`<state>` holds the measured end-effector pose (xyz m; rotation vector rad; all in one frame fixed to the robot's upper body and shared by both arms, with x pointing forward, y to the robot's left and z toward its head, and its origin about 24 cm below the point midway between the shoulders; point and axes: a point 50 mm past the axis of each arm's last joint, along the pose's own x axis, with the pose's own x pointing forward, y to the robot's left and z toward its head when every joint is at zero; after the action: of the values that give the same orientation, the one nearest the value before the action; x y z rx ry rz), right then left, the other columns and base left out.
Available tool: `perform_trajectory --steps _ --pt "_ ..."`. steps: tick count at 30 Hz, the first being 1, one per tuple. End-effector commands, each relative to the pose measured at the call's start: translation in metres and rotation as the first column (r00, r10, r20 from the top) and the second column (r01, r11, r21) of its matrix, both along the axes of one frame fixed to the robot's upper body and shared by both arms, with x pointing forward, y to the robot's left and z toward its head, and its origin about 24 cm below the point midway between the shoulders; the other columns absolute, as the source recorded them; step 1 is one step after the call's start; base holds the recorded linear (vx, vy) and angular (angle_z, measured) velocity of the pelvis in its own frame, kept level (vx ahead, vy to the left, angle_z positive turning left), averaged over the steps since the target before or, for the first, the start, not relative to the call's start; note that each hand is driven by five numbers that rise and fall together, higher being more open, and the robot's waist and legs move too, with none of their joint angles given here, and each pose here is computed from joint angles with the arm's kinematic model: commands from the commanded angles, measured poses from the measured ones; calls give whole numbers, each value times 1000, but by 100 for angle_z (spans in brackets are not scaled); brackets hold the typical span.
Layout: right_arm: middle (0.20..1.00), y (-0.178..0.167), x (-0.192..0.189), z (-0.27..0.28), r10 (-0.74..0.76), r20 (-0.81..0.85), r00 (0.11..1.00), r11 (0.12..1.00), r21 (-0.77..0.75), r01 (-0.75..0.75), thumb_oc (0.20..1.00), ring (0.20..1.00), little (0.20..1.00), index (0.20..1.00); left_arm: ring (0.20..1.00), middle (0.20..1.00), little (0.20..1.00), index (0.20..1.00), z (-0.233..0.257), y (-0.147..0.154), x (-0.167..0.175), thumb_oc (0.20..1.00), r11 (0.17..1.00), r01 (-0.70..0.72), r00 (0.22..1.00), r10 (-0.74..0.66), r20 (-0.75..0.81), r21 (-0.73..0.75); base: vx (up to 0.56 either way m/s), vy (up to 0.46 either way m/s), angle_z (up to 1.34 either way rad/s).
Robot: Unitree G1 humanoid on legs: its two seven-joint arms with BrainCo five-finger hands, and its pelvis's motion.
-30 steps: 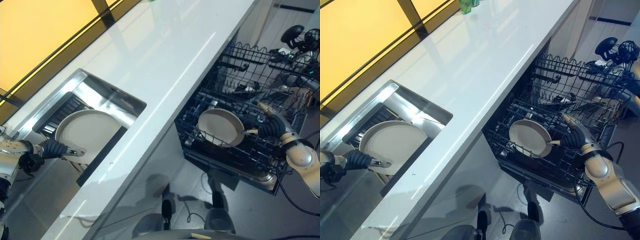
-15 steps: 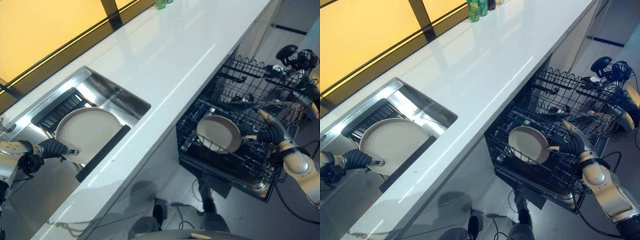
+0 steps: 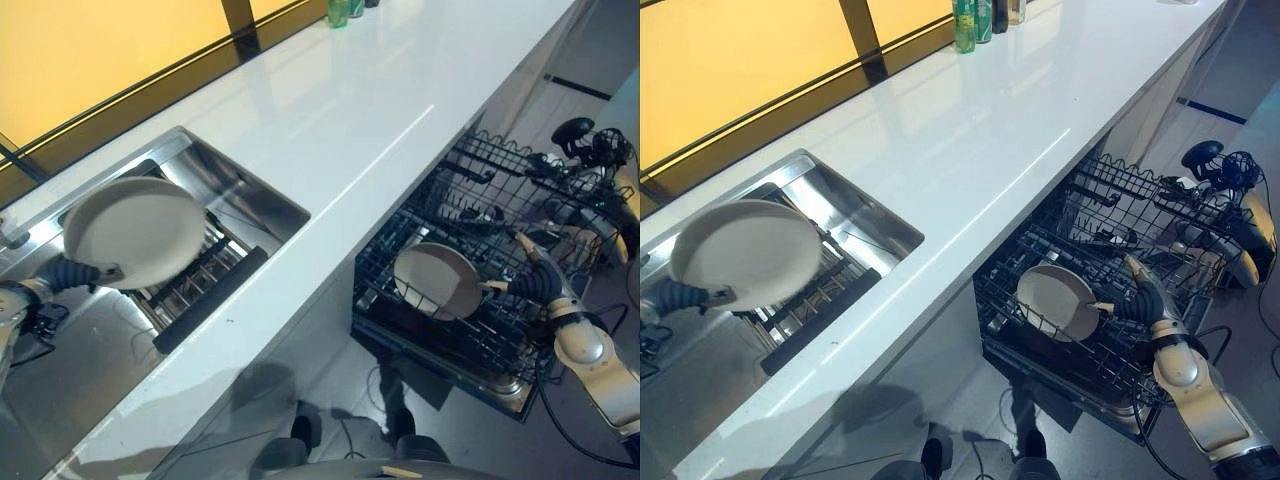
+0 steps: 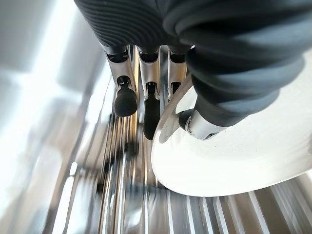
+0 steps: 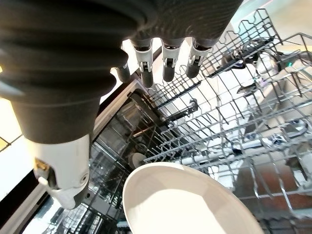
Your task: Pick up plates and place into dishwasher.
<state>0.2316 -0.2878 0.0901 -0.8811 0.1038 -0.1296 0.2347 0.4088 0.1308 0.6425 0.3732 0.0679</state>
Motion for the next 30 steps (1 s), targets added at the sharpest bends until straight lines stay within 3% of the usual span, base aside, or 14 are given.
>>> perform_trajectory --steps 1,13,17,23,30 --pt "1000 2 -3 22 21 115 993 998 -63 -14 1000 1000 1000 1000 200 200 200 200 39 16 -5 200 985 -122 966 89 245 125 -36 -20 10" --pt "1000 4 0 26 0 165 986 998 -55 9 1000 1000 1000 1000 200 200 200 200 34 15 -16 200 977 -184 931 138 339 108 -16 1 8" --pt "1000 19 1 56 53 407 912 994 64 -86 1000 1000 1000 1000 200 200 200 200 48 -2 -12 200 976 -185 856 103 507 113 -42 -2 1" --pt "1000 47 1 97 180 639 748 964 36 -262 1000 1000 1000 1000 200 200 200 200 71 -49 -2 200 981 -70 705 -79 705 179 -49 -17 4" --pt "1000 86 5 120 346 700 624 871 7 -491 1000 1000 1000 1000 200 200 200 200 82 -98 13 200 975 109 576 -221 787 194 -30 -24 8"
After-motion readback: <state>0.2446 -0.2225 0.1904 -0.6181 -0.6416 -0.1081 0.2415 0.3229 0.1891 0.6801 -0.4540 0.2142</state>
